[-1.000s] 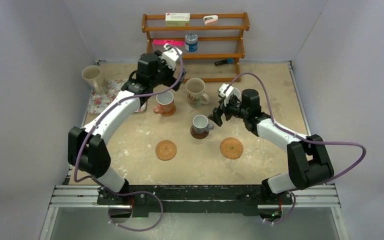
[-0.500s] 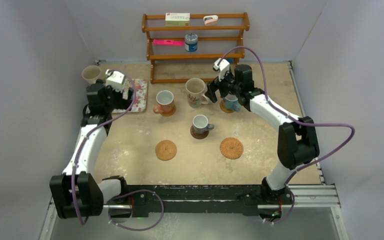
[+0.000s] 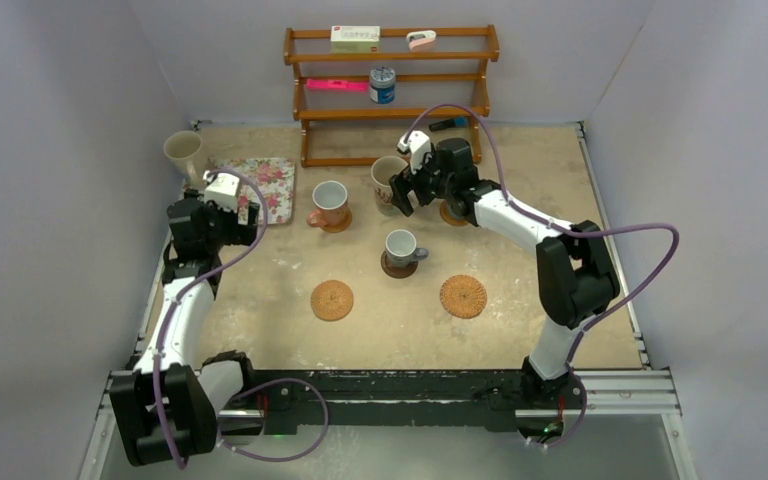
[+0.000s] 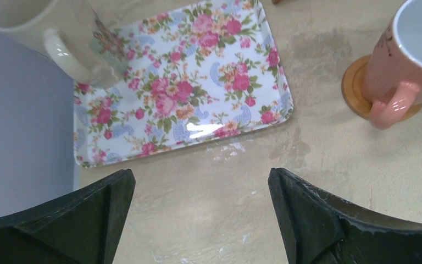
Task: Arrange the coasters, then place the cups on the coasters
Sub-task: Pick up the cup at the center of the board.
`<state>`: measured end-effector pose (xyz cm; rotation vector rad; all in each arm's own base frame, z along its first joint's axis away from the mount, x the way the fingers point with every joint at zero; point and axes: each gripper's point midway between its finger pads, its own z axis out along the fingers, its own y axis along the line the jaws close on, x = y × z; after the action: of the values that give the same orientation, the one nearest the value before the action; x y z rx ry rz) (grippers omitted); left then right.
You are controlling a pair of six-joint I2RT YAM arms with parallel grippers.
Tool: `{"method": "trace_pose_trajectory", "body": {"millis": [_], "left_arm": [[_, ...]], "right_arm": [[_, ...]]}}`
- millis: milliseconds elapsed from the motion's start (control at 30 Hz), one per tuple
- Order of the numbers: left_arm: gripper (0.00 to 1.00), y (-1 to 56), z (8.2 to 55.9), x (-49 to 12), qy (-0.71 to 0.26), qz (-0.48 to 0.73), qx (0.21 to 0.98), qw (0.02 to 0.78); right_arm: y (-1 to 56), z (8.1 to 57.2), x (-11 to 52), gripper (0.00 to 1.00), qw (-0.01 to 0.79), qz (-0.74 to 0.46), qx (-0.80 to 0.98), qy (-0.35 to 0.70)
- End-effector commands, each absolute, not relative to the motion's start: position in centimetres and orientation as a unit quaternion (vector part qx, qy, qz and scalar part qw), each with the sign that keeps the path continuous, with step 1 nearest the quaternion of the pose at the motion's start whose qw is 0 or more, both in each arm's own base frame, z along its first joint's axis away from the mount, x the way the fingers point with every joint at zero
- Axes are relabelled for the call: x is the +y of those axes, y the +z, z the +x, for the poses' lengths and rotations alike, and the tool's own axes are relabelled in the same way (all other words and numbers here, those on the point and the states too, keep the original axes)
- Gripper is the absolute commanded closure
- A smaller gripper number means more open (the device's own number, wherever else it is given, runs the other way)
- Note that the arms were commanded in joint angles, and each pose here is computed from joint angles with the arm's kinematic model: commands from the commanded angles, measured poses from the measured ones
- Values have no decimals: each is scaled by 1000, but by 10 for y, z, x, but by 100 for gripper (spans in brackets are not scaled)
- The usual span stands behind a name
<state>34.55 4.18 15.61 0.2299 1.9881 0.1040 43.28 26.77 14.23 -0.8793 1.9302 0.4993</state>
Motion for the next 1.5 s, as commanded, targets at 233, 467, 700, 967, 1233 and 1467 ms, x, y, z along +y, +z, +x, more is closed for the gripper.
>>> {"method": "trace_pose_trajectory", "body": {"millis": [233, 467, 700, 967, 1233, 1467], "left_arm": [[1, 187, 342, 41, 57, 99, 797, 593], [2, 181, 343, 40, 53, 100, 801, 588], [2, 181, 343, 41, 54, 100, 800, 589], [2, 180, 343, 41, 54, 101, 801, 588], [3, 180, 344, 41, 54, 100, 801, 587], [3, 178, 344, 40, 52, 101, 802, 586]], "right_arm": [[139, 450, 260, 14, 494, -325, 789, 168], [129, 452, 262, 20, 494, -327, 789, 166], [124, 445, 272, 32, 480, -344, 785, 186], [119, 439, 279, 50, 473, -356, 782, 197], [114, 440, 279, 61, 471, -352, 785, 193], [109, 441, 279, 75, 473, -349, 787, 188]]}}
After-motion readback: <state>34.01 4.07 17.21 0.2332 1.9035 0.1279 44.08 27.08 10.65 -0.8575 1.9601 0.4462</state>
